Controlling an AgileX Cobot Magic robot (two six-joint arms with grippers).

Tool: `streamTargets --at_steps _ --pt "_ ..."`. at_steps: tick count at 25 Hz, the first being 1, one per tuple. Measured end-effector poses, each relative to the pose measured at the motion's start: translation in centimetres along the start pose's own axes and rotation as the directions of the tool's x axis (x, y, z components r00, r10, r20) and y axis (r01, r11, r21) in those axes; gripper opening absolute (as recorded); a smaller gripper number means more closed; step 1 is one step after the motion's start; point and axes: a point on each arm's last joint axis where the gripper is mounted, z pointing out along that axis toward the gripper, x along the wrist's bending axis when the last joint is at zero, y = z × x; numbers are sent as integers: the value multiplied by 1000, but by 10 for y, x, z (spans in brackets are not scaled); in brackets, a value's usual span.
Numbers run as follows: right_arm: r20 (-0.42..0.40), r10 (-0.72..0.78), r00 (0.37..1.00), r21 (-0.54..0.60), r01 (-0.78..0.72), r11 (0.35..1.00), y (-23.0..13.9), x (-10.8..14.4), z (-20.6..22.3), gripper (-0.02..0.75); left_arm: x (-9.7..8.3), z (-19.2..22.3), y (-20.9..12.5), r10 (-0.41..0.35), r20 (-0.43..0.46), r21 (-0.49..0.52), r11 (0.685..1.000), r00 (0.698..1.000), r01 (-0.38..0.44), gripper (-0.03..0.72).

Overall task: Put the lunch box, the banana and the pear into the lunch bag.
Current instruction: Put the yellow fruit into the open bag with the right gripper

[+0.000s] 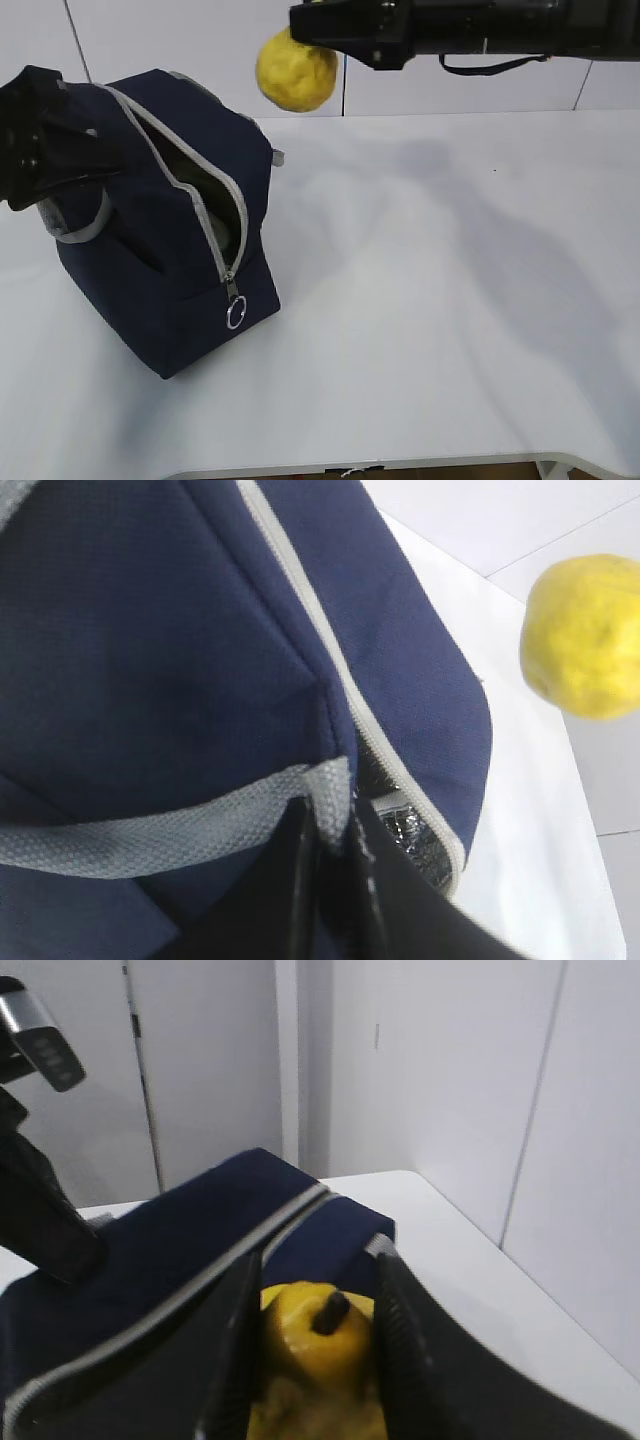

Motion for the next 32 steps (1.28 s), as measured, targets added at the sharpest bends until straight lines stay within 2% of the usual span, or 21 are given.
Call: streamTargets --at_steps 2,5,16,19,28,32 --pt "-48 -36 998 -6 35 999 9 11 14 273 0 0 0 -4 0 -2 1000 1000 4 8" --pt "-74 -78 994 1 78 997 17 25 33 273 0 0 0 -6 1 -2 1000 1000 6 8" --pt "-50 -167 985 65 170 983 21 65 81 273 0 0 0 -7 3 -1 1000 1000 7 8" --pt "-53 -155 987 78 158 984 13 67 88 273 0 0 0 -7 3 -1 1000 1000 7 8" --pt "-54 -68 996 182 77 980 -46 59 107 273 0 0 0 -7 4 1 1000 1000 7 8" --pt "-56 -50 997 195 60 979 -57 59 110 273 0 0 0 -7 5 4 1000 1000 7 8"
